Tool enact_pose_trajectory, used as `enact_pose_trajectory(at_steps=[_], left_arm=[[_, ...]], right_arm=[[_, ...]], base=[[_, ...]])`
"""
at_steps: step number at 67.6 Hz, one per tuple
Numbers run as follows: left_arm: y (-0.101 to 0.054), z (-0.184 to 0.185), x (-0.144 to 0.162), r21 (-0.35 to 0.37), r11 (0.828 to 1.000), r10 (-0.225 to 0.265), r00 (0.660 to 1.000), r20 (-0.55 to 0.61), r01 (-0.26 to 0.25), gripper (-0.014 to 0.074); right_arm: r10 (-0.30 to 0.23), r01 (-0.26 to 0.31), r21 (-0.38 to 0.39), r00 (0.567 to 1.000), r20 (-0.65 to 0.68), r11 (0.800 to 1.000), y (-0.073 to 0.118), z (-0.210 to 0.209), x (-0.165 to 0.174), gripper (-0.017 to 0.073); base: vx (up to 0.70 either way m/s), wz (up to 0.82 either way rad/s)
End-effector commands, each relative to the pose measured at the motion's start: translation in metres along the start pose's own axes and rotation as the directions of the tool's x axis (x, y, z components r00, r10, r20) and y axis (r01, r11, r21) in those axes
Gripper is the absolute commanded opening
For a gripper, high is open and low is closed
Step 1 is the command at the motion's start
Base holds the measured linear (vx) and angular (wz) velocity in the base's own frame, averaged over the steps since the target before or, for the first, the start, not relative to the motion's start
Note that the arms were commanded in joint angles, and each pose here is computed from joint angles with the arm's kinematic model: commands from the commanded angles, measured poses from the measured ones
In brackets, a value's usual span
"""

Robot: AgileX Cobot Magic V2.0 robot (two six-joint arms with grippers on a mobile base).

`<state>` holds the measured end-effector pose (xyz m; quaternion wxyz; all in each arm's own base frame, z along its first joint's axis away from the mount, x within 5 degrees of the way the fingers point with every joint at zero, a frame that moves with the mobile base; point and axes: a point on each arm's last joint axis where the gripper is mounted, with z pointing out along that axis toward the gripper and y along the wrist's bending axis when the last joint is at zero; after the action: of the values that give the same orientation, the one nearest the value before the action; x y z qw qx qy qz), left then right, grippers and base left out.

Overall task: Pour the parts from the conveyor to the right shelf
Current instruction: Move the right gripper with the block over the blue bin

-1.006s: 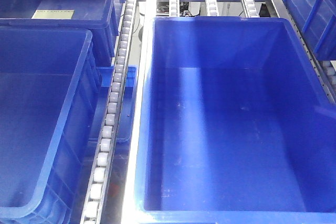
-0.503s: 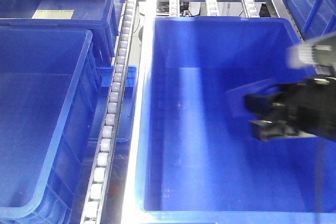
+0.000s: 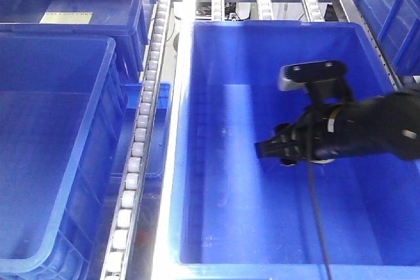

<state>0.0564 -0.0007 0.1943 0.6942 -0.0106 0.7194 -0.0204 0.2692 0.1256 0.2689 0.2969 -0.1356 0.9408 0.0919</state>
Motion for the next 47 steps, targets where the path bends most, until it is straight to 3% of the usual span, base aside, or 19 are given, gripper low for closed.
enact_pose_trajectory(at_steps=[1, 18, 31, 47], left_arm=[[0.000, 0.000, 0.003, 0.008, 1.000, -0.008, 0.999, 0.052, 0.008, -0.0006], [0.000, 0.000, 0.003, 0.008, 1.000, -0.008, 0.999, 0.052, 0.008, -0.0006], [0.000, 0.000, 0.003, 0.008, 1.000, -0.008, 0.999, 0.052, 0.008, -0.0006], [0.000, 0.000, 0.003, 0.008, 1.000, -0.008, 0.999, 0.052, 0.008, -0.0006]], right_arm=[[-0.003, 0.003, 0.016, 0.998, 0.057, 1.000, 0.001, -0.003, -0.020, 0.0138], [0.010, -0.001, 0.104, 0.996, -0.092, 0.995, -0.004, 0.024, -0.029, 0.0342], [0.008, 0.002, 0.109, 0.995, -0.096, 0.994, -0.004, 0.029, -0.034, 0.0546], [-0.028, 0.034, 0.123, 0.998, -0.049, 0.992, -0.005, 0.024, -0.039, 0.0600]], base=[[0.00, 0.00], [0.00, 0.00], [0.00, 0.00], [0.00, 0.00]])
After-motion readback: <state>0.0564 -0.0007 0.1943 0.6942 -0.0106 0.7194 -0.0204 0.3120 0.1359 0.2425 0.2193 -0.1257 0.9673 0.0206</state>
